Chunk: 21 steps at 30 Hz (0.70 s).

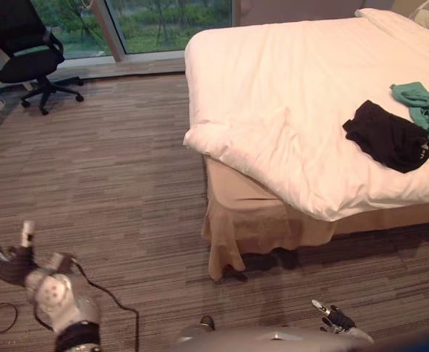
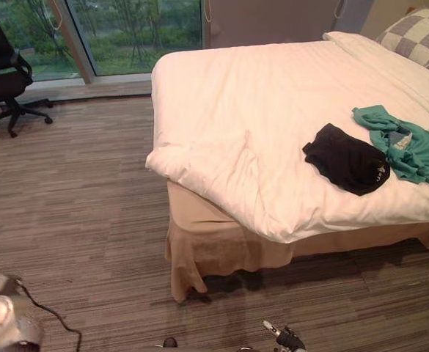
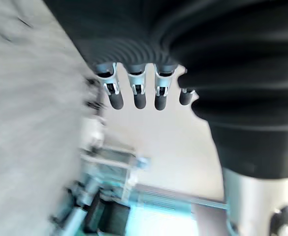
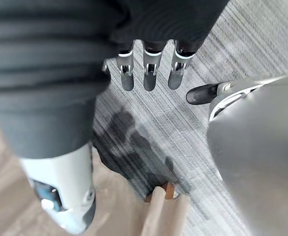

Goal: Tidy the bed and pick cloth on bed and put in laundry

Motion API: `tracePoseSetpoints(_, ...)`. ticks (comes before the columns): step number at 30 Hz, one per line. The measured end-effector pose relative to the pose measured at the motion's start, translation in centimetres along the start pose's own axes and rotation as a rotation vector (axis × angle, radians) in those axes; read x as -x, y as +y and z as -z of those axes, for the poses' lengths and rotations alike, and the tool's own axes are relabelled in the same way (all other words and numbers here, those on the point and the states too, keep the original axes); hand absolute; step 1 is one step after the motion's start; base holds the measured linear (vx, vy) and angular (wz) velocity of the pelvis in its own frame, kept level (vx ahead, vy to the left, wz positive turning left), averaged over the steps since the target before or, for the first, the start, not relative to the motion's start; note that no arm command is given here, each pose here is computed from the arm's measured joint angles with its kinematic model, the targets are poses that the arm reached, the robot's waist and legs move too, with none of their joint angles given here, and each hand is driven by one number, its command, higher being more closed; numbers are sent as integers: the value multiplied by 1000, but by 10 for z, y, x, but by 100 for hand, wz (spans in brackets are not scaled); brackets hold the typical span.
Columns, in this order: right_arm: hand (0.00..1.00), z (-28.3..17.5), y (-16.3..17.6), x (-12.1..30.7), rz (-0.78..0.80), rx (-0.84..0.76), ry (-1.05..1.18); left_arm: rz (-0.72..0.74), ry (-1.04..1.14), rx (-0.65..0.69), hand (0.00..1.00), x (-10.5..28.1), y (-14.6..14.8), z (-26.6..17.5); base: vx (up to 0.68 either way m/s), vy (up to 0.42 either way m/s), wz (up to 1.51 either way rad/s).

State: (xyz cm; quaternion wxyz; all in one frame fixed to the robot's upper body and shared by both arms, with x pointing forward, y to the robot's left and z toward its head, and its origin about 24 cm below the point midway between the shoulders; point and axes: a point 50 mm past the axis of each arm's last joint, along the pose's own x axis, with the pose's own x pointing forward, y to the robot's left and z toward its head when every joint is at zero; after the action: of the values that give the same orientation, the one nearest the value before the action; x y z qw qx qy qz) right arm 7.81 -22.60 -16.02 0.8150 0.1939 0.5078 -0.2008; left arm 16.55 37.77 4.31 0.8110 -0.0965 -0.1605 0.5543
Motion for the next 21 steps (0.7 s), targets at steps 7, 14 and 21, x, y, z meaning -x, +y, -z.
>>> tracePoseSetpoints(7, 0, 5, -5, 2, 20, -25, 27, 596, -692, -134, 0, 18, -127, -79, 16, 2, -12)
tracePoseSetpoints(14, 0, -2, -1, 0, 26, -64, -28, 806, -780, -223, 0, 64, -233, -98, -72, 3, -29)
tracePoseSetpoints(21, 0, -33, 12, -2, 3, -101, -161, 645, -527, -296, 0, 32, -272, -96, -22, -2, -30)
